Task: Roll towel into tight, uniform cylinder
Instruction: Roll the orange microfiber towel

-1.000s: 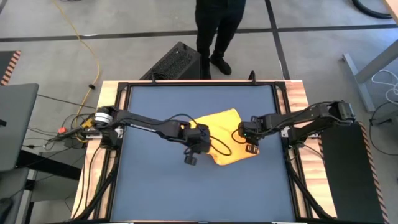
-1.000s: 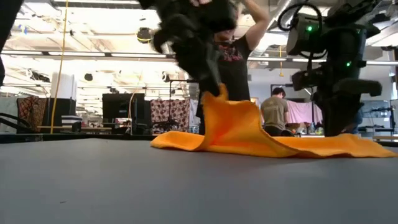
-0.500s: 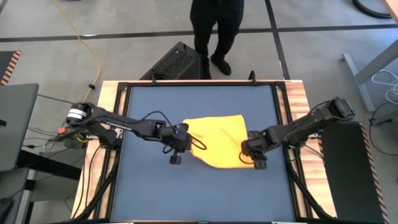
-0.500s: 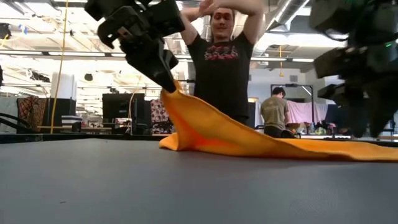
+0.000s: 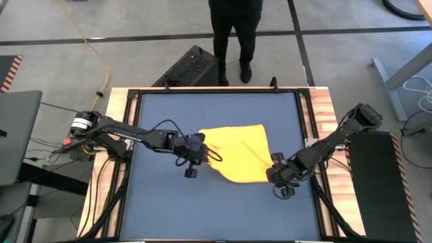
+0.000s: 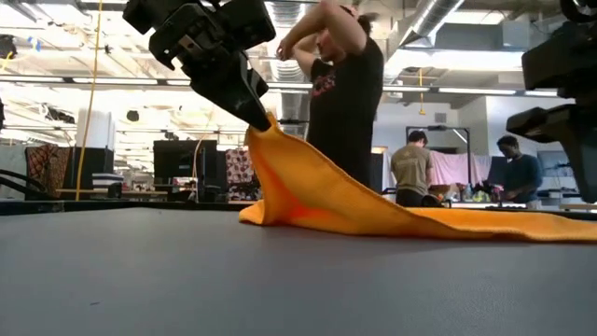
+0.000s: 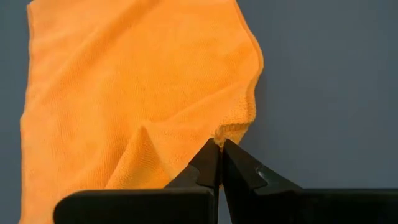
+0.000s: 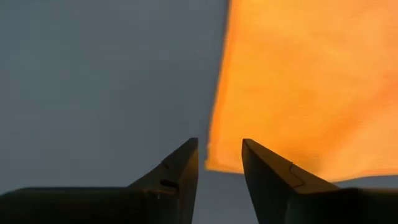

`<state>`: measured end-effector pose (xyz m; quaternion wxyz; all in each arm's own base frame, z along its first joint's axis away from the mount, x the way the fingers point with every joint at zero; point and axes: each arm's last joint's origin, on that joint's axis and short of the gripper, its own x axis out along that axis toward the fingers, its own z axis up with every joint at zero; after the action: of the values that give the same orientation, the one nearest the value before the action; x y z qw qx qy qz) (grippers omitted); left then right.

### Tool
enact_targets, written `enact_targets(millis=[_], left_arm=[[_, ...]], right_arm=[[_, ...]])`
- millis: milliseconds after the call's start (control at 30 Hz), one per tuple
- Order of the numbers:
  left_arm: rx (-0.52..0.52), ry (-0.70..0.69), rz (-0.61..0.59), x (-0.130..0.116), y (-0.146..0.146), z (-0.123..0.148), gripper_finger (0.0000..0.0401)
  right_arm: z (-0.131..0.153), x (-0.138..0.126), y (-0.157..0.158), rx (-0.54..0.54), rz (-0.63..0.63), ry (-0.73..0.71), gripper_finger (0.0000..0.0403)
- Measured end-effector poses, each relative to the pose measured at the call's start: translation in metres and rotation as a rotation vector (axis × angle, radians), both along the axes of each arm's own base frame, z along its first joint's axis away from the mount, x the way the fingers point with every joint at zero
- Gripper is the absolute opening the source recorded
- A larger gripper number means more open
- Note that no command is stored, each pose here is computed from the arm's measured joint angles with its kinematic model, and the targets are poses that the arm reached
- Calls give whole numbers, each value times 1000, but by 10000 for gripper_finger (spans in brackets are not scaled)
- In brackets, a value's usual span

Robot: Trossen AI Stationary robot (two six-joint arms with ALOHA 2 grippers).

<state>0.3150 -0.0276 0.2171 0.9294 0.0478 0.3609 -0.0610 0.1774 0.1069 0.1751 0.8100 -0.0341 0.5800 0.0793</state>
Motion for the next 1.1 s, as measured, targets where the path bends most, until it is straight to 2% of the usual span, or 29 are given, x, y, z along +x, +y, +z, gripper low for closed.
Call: enact_targets(millis=[233,400,533,767,867,1000,1100], left_arm=[[-8,6,-3,-1,-3,0,0],[-8,6,-14,-1,-7,0,0],[-12,7,-16,-1,-9,0,0],[-27,8,-12,-1,-11,0,0],[-29,3,-14,-1,-12,0,0],[-33,-20,-18,0,-14,2,0],[-34,-32,-20,1,-14,2,0]], right_arm=[[-1,1,0,11,-36,-11,150],[-19,-4,-3,24,-40,-35,150],[-32,-12,-9,-22,-79,-16,150],[-47,-20,-10,-24,-67,-56,145],[-48,-21,-11,-45,-76,-69,113],[-47,-18,-11,-46,-83,-86,28],[-39,-14,-11,-42,-81,-88,17]])
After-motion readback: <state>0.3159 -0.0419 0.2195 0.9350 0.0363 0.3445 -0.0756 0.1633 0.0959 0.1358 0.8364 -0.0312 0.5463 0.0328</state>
